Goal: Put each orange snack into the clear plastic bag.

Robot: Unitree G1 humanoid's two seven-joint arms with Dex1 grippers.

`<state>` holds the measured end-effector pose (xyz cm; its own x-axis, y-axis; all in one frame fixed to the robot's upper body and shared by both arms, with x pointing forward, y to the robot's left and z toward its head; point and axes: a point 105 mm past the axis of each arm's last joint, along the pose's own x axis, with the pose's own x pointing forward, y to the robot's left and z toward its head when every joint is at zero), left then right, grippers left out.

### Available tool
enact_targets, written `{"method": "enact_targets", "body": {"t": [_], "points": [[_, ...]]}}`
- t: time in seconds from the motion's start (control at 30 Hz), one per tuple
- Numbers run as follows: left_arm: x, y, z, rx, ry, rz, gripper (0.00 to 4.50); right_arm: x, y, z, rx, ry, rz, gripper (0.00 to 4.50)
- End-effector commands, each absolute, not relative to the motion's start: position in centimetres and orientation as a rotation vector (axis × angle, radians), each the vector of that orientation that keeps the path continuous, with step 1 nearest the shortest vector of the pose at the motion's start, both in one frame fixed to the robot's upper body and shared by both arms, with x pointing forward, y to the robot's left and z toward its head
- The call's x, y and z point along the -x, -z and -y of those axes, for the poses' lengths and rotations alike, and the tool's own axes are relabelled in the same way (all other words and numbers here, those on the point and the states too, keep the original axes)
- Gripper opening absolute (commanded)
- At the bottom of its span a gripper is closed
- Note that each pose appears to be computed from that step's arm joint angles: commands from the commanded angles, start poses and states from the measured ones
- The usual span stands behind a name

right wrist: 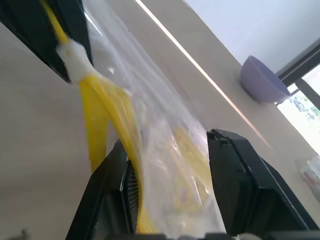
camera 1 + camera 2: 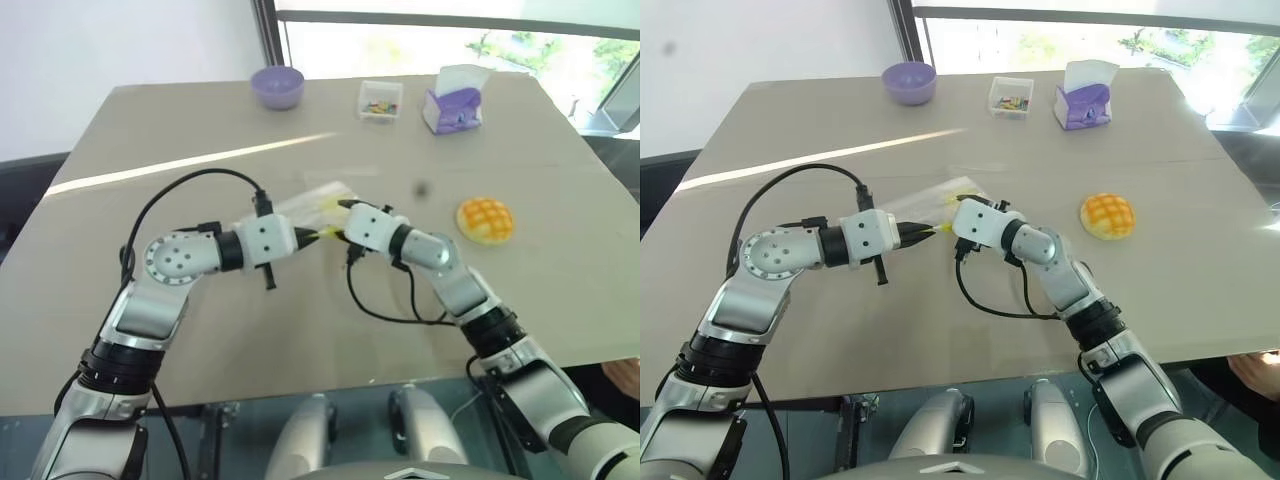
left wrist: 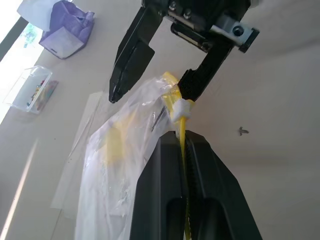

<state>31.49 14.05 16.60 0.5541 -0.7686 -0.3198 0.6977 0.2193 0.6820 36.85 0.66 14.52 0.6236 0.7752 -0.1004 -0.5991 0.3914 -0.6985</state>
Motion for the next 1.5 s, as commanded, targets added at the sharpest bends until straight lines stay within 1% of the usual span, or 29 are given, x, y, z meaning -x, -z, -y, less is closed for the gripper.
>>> {"method": "enact_targets", "body": {"t": [0.03,0.13,0.23,0.33,0.37,0.47,0.53,0.57,0.63,0.67,0.73,0.77,0.9,1.07,1.1,1.17,1.2,1.23,1.27,1.3,1.4,1.43,1.5], "points": [[-31.0,-17.7,-13.7,-0.908,1.012,0.143,0.0,-38.9,-14.8,1.5,0.826,-0.765,0.245,2.17],[-31.1,-17.8,-13.9,-0.906,1.005,0.14,0.0,-40.0,-14.0,3.4,0.854,-0.696,0.205,2.17],[-31.1,-17.7,-14.1,-0.902,1.0,0.136,0.0,-41.3,-13.5,6.3,0.891,-0.601,0.161,2.17],[-31.2,-17.6,-14.3,-0.9,0.995,0.132,0.0,-41.4,-13.9,7.2,0.851,-0.58,0.168,2.17],[-31.3,-17.6,-14.4,-0.9,0.99,0.13,0.0,-41.2,-14.3,7.2,0.823,-0.589,0.183,2.17],[-31.8,-17.7,-14.5,-0.894,0.973,0.13,0.0,-39.0,-15.5,5.8,0.681,-0.726,0.244,2.17],[-32.0,-17.8,-14.6,-0.884,0.965,0.13,0.0,-38.1,-16.0,5.6,0.632,-0.766,0.259,2.17],[-32.1,-17.8,-14.7,-0.882,0.963,0.131,0.0,-37.7,-16.2,5.6,0.617,-0.783,0.261,1.8],[-32.3,-17.9,-14.7,-0.878,0.959,0.134,0.0,-37.0,-16.4,5.7,0.606,-0.807,0.258,1.46],[-32.4,-17.9,-14.7,-0.875,0.957,0.136,0.0,-36.7,-16.5,5.8,0.606,-0.814,0.256,1.12],[-32.5,-17.9,-14.6,-0.873,0.956,0.139,0.0,-36.4,-16.8,6.1,0.599,-0.81,0.258,0.26],[-32.6,-17.9,-14.6,-0.87,0.956,0.141,0.0,-36.2,-17.0,6.2,0.582,-0.81,0.263,0.04],[-32.8,-17.9,-14.5,-0.866,0.955,0.143,0.0,-35.5,-17.4,6.3,0.556,-0.822,0.271,0.04],[-33.0,-17.8,-14.5,-0.863,0.955,0.146,0.0,-35.0,-16.7,7.0,0.592,-0.832,0.242,0.04],[-33.0,-17.8,-14.5,-0.862,0.955,0.147,0.0,-35.2,-16.8,7.2,0.598,-0.822,0.243,0.29],[-33.0,-17.8,-14.5,-0.861,0.956,0.148,0.0,-35.3,-16.8,7.4,0.609,-0.817,0.242,0.98],[-33.1,-17.8,-14.5,-0.861,0.956,0.148,0.0,-35.3,-16.7,7.3,0.618,-0.819,0.24,1.23],[-33.1,-17.8,-14.5,-0.861,0.957,0.149,0.0,-35.2,-16.7,7.3,0.622,-0.82,0.238,1.82],[-33.1,-17.7,-14.5,-0.861,0.956,0.149,0.0,-35.2,-16.6,7.3,0.623,-0.822,0.236,2.26],[-33.1,-17.7,-14.5,-0.861,0.956,0.149,0.0,-35.0,-16.6,7.4,0.63,-0.829,0.238,2.54],[-33.1,-17.7,-14.5,-0.863,0.953,0.148,0.0,-34.2,-17.2,8.0,0.614,-0.851,0.255,2.54],[-33.1,-17.7,-14.5,-0.863,0.952,0.148,0.0,-33.9,-17.5,8.2,0.599,-0.856,0.263,2.29],[-33.2,-17.7,-14.5,-0.864,0.951,0.149,0.0,-33.3,-18.1,8.9,0.563,-0.866,0.265,1.54]]}}
